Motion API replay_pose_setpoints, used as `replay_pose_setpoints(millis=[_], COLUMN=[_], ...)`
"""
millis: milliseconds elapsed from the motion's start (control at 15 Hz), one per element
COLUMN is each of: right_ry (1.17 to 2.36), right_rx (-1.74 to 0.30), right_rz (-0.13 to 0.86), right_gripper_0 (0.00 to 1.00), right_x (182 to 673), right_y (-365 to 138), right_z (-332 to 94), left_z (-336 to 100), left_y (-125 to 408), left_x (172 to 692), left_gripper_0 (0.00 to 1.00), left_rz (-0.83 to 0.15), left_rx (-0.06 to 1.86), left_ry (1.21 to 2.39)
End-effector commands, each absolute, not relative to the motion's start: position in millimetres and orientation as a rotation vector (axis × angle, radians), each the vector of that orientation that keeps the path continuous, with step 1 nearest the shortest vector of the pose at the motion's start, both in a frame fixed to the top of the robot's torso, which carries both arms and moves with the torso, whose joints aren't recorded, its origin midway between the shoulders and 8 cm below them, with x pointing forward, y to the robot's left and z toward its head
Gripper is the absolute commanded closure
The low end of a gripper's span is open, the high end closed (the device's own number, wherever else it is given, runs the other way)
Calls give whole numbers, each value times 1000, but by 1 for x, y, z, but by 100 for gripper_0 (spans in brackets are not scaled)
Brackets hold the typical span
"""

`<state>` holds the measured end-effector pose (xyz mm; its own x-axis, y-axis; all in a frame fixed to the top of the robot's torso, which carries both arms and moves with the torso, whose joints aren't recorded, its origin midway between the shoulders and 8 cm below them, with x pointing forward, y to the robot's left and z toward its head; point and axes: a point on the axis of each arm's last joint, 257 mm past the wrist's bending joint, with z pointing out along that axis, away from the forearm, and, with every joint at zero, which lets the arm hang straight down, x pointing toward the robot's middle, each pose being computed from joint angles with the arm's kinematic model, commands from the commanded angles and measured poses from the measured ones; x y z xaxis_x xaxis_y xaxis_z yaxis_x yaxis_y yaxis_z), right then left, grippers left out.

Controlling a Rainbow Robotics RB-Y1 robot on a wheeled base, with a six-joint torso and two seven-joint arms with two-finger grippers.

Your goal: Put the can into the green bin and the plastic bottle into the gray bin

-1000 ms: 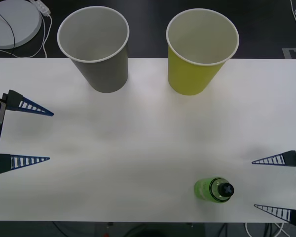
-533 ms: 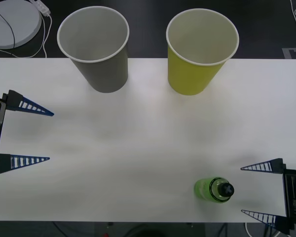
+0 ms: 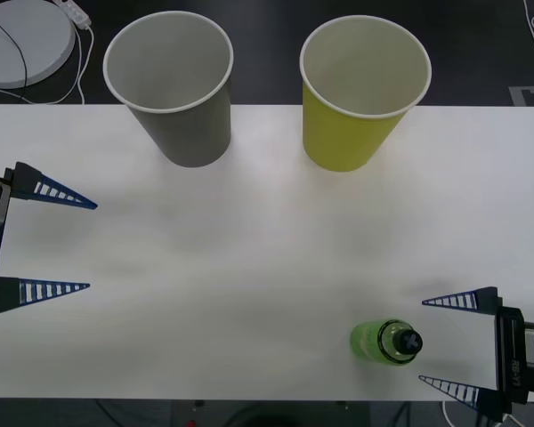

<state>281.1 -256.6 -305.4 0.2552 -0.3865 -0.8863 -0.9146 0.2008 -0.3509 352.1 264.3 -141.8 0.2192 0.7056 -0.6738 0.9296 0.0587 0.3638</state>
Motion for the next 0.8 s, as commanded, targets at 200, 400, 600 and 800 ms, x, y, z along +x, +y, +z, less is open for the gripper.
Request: replay_pose_setpoints(millis=[200,400,600,800], right_ry=[1309,1287,1260,1250], right_rx=[-1369,-1369,-1369,-1366], right_rz=[628,651,677,689], right_gripper_0=[0,0,0,0], right_x=[280,280,280,281], right_y=[-238,-228,-218,-214], right_z=[-306,-305,-301,-297], left_z=[-142,-142,-142,-142], left_y=[264,264,264,264], left_x=[352,352,352,352], left_gripper_0=[0,0,0,0], left_rz=[-356,-356,-356,-356], left_rx=[1700,1700,1700,1700], left_ry=[1541,1541,1541,1541])
